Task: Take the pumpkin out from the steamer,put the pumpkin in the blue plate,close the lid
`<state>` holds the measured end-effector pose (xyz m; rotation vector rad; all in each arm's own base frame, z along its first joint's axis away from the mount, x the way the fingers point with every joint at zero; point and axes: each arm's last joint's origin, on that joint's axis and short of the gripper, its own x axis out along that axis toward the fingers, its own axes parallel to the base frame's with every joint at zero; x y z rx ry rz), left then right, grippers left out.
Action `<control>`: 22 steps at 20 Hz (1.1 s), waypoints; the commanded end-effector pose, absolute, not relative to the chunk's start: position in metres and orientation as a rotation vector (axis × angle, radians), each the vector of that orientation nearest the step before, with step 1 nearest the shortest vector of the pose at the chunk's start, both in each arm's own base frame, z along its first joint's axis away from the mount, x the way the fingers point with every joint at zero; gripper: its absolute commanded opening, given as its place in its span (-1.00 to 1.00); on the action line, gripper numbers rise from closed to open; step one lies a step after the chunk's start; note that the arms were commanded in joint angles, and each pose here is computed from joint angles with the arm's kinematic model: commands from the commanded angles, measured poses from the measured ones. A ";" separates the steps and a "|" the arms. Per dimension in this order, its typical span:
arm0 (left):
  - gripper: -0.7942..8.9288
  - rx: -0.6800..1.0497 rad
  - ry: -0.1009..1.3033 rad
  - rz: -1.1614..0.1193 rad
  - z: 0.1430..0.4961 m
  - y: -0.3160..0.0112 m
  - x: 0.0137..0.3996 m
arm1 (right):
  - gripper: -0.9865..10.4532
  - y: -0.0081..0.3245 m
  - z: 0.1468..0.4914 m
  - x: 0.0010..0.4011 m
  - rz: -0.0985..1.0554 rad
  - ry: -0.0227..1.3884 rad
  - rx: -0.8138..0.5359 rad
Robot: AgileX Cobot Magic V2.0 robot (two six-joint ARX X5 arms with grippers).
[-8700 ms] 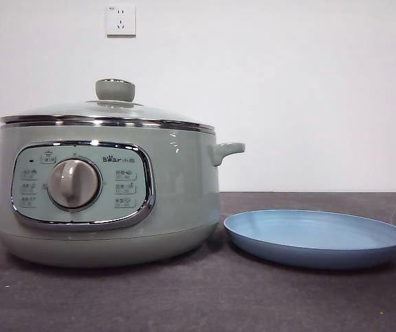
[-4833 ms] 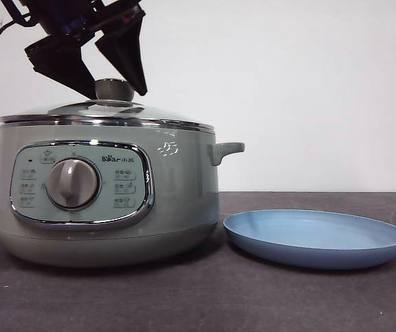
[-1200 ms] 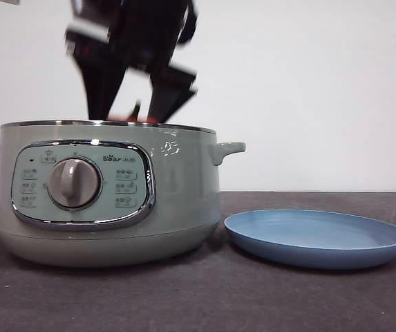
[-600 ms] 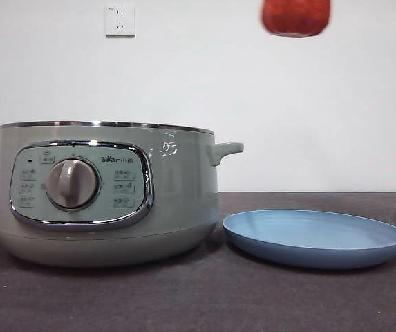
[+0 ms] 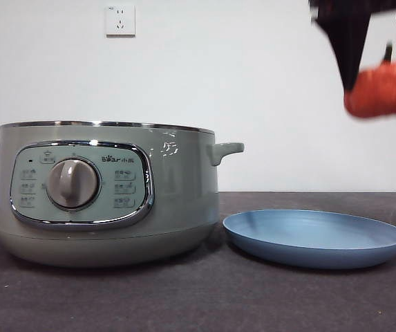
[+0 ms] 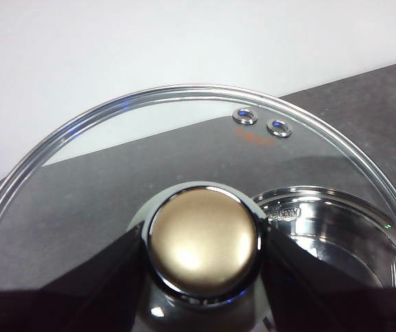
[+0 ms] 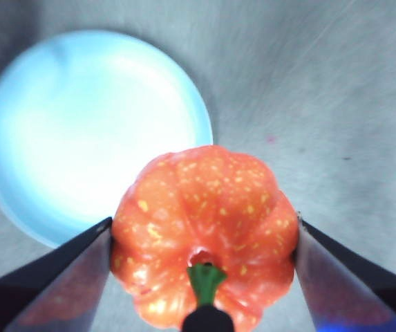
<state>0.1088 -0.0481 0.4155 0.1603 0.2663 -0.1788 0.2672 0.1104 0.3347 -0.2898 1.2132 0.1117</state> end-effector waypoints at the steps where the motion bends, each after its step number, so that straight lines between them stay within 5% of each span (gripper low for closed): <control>1: -0.85 0.138 0.197 -0.187 0.424 -0.047 0.106 | -0.85 0.113 0.305 0.267 0.158 1.242 -0.249; 6: -0.85 0.141 0.211 -0.212 0.422 -0.051 0.112 | -0.85 0.124 0.256 0.274 0.312 1.185 -0.169; 22: -0.85 0.166 0.274 -0.216 0.414 -0.062 0.134 | -0.85 0.137 0.207 0.294 0.322 1.238 -0.187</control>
